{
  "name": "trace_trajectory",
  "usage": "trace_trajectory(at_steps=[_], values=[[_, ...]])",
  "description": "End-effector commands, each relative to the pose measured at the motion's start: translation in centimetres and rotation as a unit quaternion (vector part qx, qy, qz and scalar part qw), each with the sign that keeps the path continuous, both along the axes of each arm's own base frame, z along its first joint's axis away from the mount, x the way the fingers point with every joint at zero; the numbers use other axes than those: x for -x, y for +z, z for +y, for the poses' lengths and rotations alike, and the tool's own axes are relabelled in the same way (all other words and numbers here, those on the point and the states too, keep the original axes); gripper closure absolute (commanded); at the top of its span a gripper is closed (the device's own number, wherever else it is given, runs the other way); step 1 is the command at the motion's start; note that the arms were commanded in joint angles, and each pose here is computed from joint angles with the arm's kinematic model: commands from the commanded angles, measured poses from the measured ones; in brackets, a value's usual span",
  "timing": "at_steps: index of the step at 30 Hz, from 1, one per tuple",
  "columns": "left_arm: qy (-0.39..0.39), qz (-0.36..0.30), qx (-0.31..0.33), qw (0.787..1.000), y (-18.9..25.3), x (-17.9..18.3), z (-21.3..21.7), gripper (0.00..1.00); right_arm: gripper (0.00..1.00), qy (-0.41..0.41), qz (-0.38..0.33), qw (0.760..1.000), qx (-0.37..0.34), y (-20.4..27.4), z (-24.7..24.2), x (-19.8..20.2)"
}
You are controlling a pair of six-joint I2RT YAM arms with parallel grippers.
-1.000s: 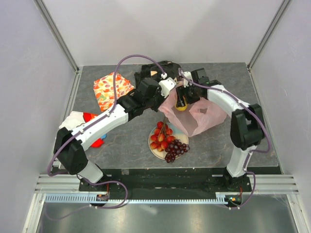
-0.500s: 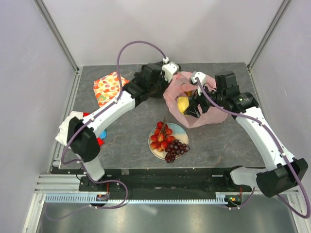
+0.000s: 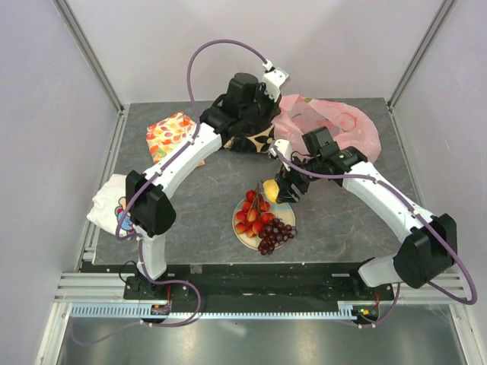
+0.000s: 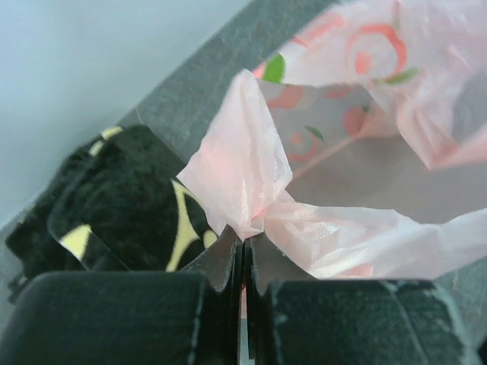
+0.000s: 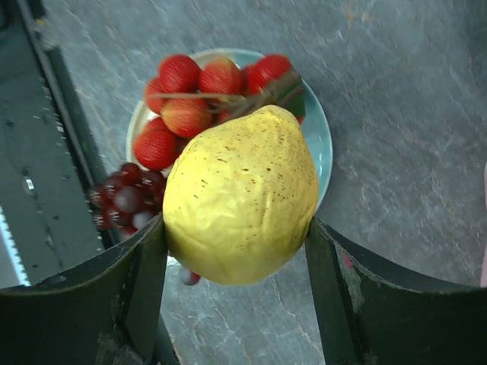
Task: Take the fake fruits out of the plastic bag
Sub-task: Place the fake fruit on the plate.
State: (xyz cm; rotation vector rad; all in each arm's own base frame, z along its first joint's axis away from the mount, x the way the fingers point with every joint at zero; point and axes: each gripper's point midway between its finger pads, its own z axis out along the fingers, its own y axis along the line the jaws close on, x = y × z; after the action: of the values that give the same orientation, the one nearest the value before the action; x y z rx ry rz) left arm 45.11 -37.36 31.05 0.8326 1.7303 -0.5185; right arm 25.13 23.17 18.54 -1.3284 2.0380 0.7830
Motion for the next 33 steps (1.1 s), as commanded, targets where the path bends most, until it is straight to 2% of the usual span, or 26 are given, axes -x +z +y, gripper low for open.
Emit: trace_trajectory(at_steps=[1,8,20,26,29,30,33], values=[[-0.021,0.020,0.008,1.000,-0.2,2.5,0.6,0.98,0.55,-0.015,-0.024,0.999,0.038,-2.7,-0.9,-1.6],[-0.024,0.025,-0.002,0.999,-0.6,3.7,1.5,0.98,0.55,-0.058,0.036,0.997,0.044,-7.2,-0.7,-1.6],[-0.038,0.026,0.004,0.999,-0.2,4.3,1.1,0.98,0.52,-0.097,0.085,0.989,0.071,-11.4,-0.9,-2.0],[-0.043,0.030,0.004,0.999,-0.4,4.4,0.8,0.98,0.42,-0.093,0.092,0.989,0.072,-11.8,-1.1,-1.4],[-0.048,0.030,0.004,0.998,-0.5,4.5,0.5,0.98,0.33,-0.094,0.100,0.988,0.068,-11.8,-0.9,-1.3],[-0.050,0.030,0.004,0.998,-0.5,4.6,0.4,0.98,0.27,-0.095,0.099,0.988,0.068,-11.7,-0.9,-1.3],[-0.053,0.030,0.003,0.998,-0.6,4.7,0.2,0.98,0.23,-0.099,0.094,0.988,0.069,-11.3,-1.0,-1.5]])
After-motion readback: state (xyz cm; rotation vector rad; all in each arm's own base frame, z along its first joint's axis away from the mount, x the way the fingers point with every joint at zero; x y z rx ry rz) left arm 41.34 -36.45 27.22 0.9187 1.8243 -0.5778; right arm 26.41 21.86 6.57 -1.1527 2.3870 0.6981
